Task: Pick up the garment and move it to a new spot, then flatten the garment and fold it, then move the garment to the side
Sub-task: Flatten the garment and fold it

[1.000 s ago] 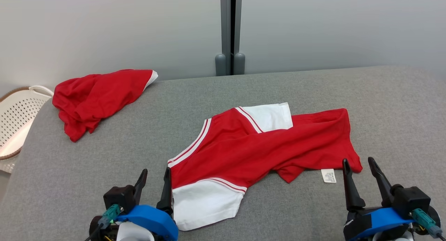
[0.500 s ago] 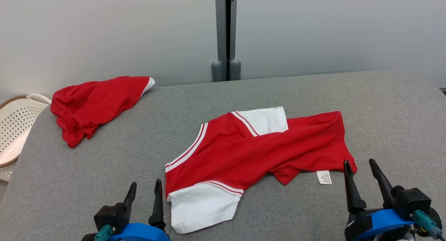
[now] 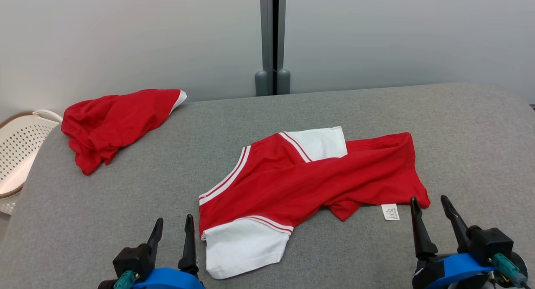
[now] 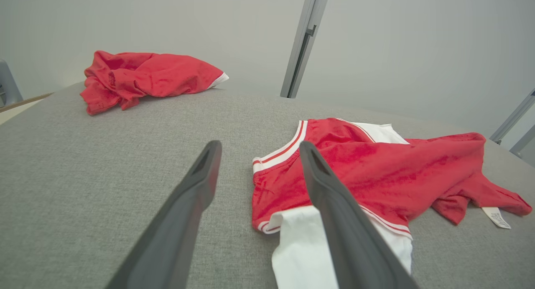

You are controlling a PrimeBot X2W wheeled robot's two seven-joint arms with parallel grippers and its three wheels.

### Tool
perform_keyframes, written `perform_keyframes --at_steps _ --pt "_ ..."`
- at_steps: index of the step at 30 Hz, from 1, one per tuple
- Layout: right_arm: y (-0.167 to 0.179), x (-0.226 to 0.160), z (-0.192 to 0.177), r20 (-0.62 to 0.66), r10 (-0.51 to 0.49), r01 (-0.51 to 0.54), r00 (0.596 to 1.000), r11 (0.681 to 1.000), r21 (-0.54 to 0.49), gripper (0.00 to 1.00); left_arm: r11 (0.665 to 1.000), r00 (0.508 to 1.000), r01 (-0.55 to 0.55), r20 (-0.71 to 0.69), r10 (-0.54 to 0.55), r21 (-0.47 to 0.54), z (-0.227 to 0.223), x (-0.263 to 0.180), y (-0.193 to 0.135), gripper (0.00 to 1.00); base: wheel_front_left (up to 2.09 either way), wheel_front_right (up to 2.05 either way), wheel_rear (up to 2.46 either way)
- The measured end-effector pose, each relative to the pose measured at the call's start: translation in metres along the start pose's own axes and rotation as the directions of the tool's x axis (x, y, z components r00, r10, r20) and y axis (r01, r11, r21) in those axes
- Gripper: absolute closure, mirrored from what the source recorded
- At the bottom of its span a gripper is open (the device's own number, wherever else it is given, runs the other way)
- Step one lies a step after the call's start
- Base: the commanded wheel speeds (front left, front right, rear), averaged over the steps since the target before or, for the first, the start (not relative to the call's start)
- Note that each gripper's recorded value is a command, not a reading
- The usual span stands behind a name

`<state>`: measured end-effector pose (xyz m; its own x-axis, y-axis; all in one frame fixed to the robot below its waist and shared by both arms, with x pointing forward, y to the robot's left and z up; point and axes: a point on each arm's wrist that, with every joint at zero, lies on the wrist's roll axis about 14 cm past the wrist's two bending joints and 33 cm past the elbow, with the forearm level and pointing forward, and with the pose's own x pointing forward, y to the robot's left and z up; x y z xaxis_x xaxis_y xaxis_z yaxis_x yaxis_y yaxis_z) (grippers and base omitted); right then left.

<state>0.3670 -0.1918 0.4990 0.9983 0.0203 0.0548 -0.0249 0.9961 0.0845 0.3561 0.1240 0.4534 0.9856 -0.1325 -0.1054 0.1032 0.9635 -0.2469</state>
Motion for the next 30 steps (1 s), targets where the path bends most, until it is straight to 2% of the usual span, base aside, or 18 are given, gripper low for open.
perform_keyframes --at_steps 6,9,16,24,25,26,27,29,30 --pt "0.001 0.001 -0.004 -0.012 0.002 -0.002 1.000 1.000 0.001 0.00 1.000 0.999 0.004 -0.032 -0.004 0.002 -0.011 -0.002 0.000 0.00 0.00 0.00 0.00" --pt "0.000 0.001 -0.007 -0.020 -0.001 0.001 1.000 1.000 0.001 0.00 1.000 0.988 0.016 -0.156 -0.016 -0.004 -0.041 -0.009 -0.002 0.00 0.00 0.00 0.00" --pt "-0.006 -0.001 -0.017 -0.052 -0.017 0.017 0.998 1.000 0.000 0.00 0.998 0.920 0.031 -0.389 -0.049 -0.054 -0.095 -0.023 -0.009 0.00 0.00 0.00 0.00" --pt "-0.014 -0.002 -0.023 -0.072 -0.040 0.040 0.997 0.999 -0.004 0.00 0.996 0.896 0.046 -0.438 -0.074 -0.075 -0.110 -0.020 -0.014 0.00 0.00 0.00 0.00" --pt "-0.014 -0.002 -0.024 -0.073 -0.042 0.042 0.996 0.999 -0.004 0.00 0.995 0.894 0.053 -0.440 -0.083 -0.079 -0.111 -0.019 -0.017 0.09 0.00 0.00 0.00" --pt "-0.015 -0.003 -0.024 -0.075 -0.044 0.044 0.996 0.999 -0.005 0.00 0.994 0.893 0.066 -0.440 -0.097 -0.084 -0.111 -0.018 -0.020 0.31 0.00 0.00 0.00" --pt "-0.015 -0.003 -0.025 -0.077 -0.046 0.046 0.996 0.999 -0.005 0.00 0.994 0.891 0.075 -0.441 -0.105 -0.085 -0.111 -0.017 -0.022 0.57 0.00 0.00 0.00" --pt "-0.018 -0.004 -0.027 -0.085 -0.054 0.053 0.995 0.999 -0.005 0.00 0.992 0.891 0.084 -0.439 -0.116 -0.092 -0.111 -0.017 -0.025 0.97 0.00 0.00 0.00" --pt "-0.019 -0.005 -0.029 -0.090 -0.058 0.058 0.994 0.998 -0.004 0.00 0.992 0.890 0.086 -0.439 -0.119 -0.095 -0.111 -0.016 -0.026 1.00 0.00 0.00 0.00"
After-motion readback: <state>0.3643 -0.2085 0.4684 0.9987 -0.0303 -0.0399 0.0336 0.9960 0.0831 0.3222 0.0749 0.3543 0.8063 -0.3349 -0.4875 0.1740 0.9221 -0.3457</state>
